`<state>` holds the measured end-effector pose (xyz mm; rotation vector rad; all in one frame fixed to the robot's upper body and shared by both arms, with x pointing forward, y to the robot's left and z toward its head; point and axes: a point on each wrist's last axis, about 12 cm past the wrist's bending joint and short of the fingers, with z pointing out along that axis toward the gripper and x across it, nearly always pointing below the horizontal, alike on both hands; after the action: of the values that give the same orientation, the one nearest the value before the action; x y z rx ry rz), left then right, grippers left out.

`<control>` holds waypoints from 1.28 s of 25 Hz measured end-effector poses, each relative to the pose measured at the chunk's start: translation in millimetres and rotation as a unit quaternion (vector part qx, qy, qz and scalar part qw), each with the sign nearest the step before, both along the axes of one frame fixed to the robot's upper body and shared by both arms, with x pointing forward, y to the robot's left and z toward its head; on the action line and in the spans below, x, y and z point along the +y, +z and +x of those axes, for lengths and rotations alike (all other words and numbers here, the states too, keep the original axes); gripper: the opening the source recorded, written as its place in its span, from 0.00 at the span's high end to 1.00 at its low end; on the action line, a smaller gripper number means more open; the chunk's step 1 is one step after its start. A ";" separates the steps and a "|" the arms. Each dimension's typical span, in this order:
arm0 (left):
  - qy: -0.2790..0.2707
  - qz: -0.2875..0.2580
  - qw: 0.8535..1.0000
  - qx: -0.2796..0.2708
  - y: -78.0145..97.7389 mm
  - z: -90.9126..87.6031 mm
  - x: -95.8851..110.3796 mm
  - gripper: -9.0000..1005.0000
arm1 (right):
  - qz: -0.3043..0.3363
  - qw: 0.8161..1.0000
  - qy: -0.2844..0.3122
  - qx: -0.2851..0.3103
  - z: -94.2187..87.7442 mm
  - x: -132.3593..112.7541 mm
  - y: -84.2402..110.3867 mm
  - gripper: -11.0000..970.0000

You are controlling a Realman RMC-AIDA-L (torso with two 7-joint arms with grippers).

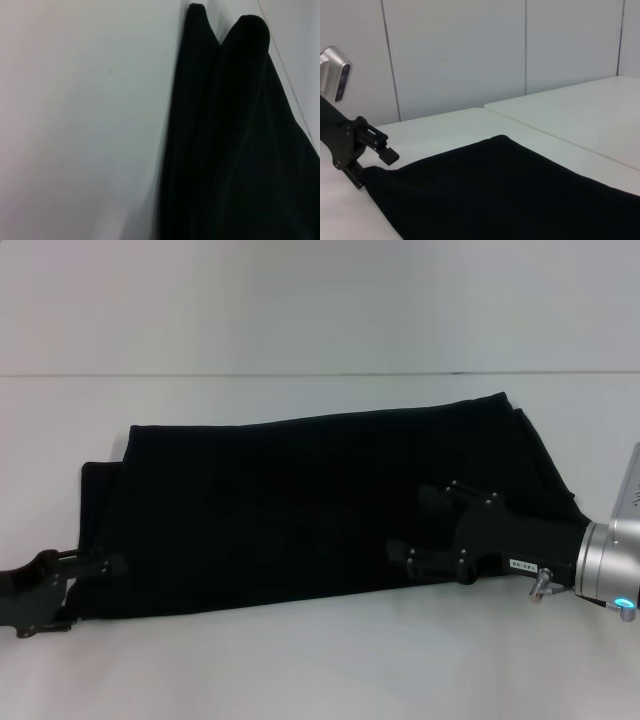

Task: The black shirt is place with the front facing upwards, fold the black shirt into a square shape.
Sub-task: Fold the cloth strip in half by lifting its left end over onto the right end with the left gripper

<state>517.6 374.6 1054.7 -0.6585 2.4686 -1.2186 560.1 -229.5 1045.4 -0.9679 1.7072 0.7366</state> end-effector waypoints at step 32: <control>0.004 0.054 0.998 -0.041 18.6 18.9 17.7 0.98 | 0.009 1.000 -0.002 0.003 -0.8 -2.4 1.8 0.03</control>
<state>536.5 392.3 1073.3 -0.5787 2.4415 -1.0787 559.3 -231.8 1047.2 -0.9510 1.7037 0.7518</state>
